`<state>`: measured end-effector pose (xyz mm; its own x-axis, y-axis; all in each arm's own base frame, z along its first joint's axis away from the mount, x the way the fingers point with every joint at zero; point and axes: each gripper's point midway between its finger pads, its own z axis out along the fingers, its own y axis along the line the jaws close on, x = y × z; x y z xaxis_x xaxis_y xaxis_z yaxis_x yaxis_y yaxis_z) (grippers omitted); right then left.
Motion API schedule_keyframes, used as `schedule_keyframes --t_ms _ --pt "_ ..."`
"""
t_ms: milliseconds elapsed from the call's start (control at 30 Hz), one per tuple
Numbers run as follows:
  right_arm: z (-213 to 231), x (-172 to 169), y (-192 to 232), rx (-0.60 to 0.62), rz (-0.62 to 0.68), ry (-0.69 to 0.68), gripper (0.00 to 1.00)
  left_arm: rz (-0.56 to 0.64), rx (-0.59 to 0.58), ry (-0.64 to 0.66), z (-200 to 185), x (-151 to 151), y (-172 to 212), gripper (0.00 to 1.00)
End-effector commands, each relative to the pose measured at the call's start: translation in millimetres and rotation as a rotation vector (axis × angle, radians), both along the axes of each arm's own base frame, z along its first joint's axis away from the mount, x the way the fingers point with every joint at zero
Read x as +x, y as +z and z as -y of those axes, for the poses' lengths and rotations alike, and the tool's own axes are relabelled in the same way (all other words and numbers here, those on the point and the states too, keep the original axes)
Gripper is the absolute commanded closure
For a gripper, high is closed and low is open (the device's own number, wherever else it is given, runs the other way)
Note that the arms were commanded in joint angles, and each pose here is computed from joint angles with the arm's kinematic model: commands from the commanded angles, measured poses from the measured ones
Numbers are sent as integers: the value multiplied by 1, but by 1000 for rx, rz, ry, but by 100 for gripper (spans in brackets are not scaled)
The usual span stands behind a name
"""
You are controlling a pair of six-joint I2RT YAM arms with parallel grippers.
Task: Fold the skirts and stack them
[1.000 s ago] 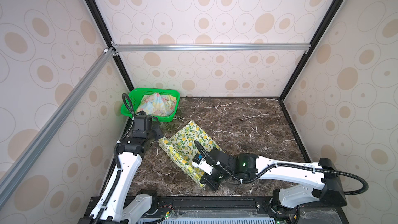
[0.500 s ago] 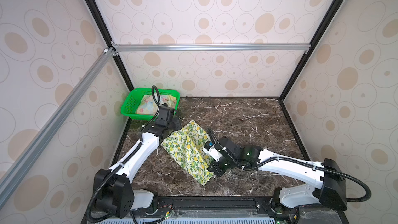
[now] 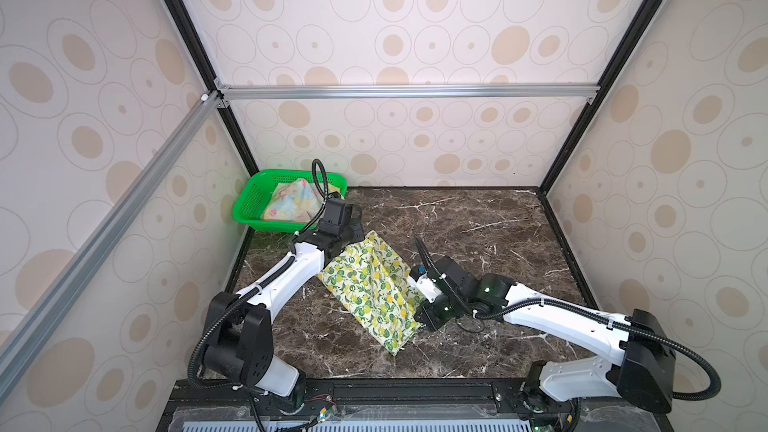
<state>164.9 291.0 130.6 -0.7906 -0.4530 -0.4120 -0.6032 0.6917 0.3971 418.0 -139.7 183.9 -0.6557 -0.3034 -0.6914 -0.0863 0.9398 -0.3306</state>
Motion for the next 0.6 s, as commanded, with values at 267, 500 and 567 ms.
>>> schedule_keyframes --t_ms 267,500,567 --pt "28 -2 -14 -48 -40 -47 100 63 -38 -32 28 44 9 100" --pt "39 1 -18 -85 -28 -73 100 76 -28 -38 35 58 8 100" --pt "39 3 -17 -89 -25 -80 100 81 -27 -37 36 60 10 100"
